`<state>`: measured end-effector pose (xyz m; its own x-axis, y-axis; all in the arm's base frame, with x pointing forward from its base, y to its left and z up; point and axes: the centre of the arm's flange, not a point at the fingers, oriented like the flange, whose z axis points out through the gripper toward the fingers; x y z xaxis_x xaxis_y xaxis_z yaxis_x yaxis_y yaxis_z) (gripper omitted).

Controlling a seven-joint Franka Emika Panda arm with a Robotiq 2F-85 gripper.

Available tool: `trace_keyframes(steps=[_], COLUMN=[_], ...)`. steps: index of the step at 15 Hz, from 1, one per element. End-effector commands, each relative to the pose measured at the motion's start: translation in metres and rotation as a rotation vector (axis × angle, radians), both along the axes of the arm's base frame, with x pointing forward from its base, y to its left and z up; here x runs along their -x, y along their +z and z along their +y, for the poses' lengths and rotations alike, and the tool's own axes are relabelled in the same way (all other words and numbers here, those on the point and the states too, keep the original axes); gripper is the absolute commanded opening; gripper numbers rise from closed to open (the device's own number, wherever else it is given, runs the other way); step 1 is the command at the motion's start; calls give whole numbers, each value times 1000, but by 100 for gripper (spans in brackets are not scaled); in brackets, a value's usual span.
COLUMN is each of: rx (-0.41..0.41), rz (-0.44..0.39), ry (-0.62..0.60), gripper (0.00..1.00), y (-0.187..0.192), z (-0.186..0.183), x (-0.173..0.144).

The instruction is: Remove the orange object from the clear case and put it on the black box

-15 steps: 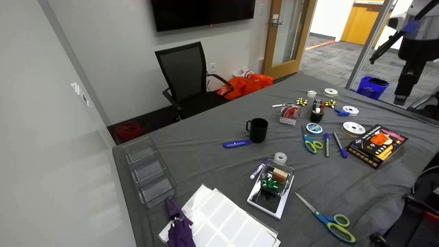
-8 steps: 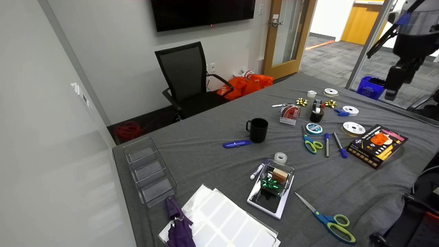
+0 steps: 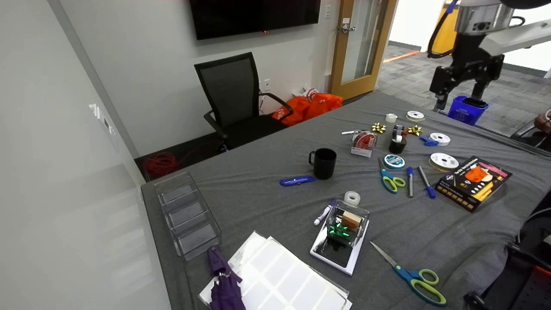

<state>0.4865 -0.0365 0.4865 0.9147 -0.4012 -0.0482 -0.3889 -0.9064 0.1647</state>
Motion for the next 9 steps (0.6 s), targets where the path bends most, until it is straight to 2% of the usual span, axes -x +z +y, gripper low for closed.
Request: trace_keyframes(steps=[1, 5, 8, 9], rx=[-58, -114, -97, -103], rz=[-87, -205, -312, -265], ry=[-173, -369, -518, -443], gripper=[100, 100, 100, 100], y=[-1, 4, 10, 8], z=[-8, -15, -20, -18], x=[-51, -100, -127, -101])
